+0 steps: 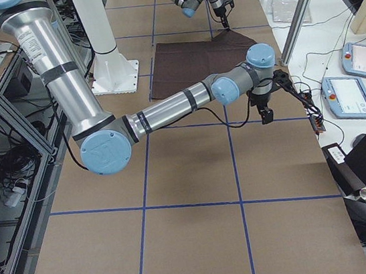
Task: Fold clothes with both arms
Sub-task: 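Lower the left gripper onto the sleeve nearest it and grasp it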
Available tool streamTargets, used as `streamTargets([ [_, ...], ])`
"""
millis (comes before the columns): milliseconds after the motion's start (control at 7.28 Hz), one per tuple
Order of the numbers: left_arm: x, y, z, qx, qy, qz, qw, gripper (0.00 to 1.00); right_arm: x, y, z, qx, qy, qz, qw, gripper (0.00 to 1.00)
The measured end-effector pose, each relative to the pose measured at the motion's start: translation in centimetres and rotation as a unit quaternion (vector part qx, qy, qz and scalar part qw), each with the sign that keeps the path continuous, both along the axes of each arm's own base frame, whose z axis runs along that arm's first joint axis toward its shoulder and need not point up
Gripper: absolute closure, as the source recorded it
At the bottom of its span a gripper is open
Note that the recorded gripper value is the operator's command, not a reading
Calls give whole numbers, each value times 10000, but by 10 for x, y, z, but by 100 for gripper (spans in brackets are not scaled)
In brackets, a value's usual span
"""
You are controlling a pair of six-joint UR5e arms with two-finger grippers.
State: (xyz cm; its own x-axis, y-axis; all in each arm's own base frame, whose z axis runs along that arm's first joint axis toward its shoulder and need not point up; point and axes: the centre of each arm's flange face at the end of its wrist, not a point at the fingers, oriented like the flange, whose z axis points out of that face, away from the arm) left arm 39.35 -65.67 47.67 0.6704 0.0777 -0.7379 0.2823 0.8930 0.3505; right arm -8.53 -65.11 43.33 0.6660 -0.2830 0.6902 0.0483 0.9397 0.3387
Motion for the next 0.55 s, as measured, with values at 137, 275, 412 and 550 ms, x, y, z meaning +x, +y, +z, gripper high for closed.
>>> streamTargets([
  [137, 0, 0, 1, 2, -3, -9, 10000, 63, 0, 0, -1, 3, -2, 0, 10000, 0],
  [275, 0, 0, 1, 3, -3, -15, 10000, 69, 0, 0, -1, 1, -1, 1, 10000, 0],
  [412, 0, -1, 1, 6, 2, -18, 10000, 69, -1, 0, -1, -2, -1, -3, 10000, 0],
  [550, 1, 0, 1, 6, 5, -19, 10000, 80, -1, -1, -1, -7, -1, -8, 10000, 0],
])
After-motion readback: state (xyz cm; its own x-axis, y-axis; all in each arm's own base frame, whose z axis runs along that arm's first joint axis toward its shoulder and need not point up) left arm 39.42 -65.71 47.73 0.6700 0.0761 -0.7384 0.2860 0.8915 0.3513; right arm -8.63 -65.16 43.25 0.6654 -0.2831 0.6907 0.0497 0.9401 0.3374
